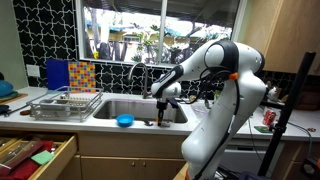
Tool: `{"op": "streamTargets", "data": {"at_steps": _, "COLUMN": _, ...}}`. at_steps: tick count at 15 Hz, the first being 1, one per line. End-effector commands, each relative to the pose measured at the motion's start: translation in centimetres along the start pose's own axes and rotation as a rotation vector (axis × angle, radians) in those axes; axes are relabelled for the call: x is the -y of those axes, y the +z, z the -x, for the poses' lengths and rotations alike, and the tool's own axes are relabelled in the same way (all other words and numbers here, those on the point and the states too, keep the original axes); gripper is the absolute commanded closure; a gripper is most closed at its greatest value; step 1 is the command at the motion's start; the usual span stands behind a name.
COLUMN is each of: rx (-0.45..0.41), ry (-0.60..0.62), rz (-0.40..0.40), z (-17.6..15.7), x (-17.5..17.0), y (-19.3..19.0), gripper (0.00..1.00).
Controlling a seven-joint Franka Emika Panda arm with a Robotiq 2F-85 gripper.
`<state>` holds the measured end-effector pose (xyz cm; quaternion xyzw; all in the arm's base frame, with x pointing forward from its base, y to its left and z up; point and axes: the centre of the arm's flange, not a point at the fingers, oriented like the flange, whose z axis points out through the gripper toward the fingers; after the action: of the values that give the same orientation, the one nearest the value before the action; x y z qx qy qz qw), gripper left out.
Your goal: Pour the contents of the blue bowl into the sink, put the big silver spoon in the blue bowl and then put them in the sink
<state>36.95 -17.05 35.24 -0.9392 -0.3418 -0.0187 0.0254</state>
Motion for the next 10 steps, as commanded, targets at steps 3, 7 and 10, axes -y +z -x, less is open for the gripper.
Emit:
{"op": "streamTargets", "data": {"at_steps": 3, "rx": -0.016, "ry": -0.132, "rz": -0.035, "z": -1.9, "x": 1.1, "y": -6.6, "gripper": 0.98}}
{"op": "streamTargets", "data": {"at_steps": 7, "rx": -0.027, "ry": -0.193, "rz": -0.031, "z": -5.1, "x": 1.1, "y": -10.2, "gripper": 0.98}}
{"op": "streamTargets", "data": {"at_steps": 10, "rx": -0.075, "ry": -0.177, "rz": -0.047, "z": -7.5, "x": 0.0, "y": -10.4, "gripper": 0.98}}
